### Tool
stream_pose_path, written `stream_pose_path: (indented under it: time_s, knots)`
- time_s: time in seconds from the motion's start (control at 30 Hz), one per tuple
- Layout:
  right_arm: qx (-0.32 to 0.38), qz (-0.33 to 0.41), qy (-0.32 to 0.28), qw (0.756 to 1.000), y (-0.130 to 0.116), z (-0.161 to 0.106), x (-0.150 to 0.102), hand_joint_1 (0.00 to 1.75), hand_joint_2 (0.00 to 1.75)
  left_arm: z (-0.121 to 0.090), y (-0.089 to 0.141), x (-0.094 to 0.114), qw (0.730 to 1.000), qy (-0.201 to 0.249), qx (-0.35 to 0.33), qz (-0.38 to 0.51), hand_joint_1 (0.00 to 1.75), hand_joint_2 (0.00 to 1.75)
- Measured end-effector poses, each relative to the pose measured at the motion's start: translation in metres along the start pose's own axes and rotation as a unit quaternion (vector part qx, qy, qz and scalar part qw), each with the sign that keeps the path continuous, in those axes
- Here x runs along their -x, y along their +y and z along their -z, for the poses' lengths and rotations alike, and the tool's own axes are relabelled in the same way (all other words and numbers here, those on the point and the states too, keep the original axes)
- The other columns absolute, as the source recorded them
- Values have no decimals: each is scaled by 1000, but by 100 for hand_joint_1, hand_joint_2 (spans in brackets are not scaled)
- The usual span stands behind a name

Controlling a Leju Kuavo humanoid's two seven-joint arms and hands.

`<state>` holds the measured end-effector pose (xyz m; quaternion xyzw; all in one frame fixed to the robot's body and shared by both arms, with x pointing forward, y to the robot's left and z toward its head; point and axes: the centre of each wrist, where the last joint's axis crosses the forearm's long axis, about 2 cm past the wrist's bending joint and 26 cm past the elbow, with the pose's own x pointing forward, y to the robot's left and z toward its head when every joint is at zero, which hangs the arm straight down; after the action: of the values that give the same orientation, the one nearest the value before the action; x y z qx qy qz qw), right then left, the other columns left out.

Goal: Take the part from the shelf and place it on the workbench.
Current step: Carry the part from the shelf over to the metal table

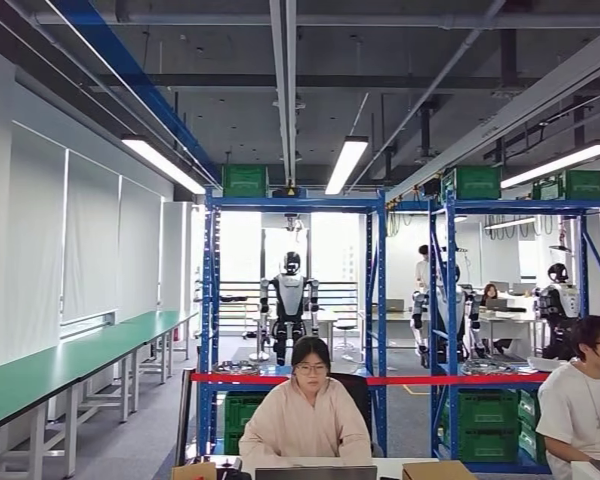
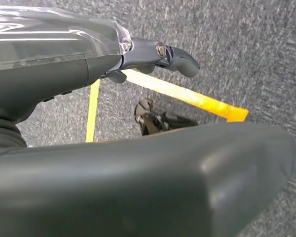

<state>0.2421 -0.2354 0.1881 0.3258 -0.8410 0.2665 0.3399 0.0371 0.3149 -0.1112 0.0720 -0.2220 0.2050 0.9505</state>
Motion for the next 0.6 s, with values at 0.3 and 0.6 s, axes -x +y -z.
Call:
stream_pose_path:
  time_s: [0.3, 0.6]
  knots:
    - [0, 0, 0, 1000, 0, 0, 0, 175, 175, 0, 1, 0, 1000, -1, -1, 0, 0, 175]
    - [-6, -12, 4, 1000, -3, 3, 1, 175, 175, 0, 0, 0, 1000, -1, 1, 2, 0, 175]
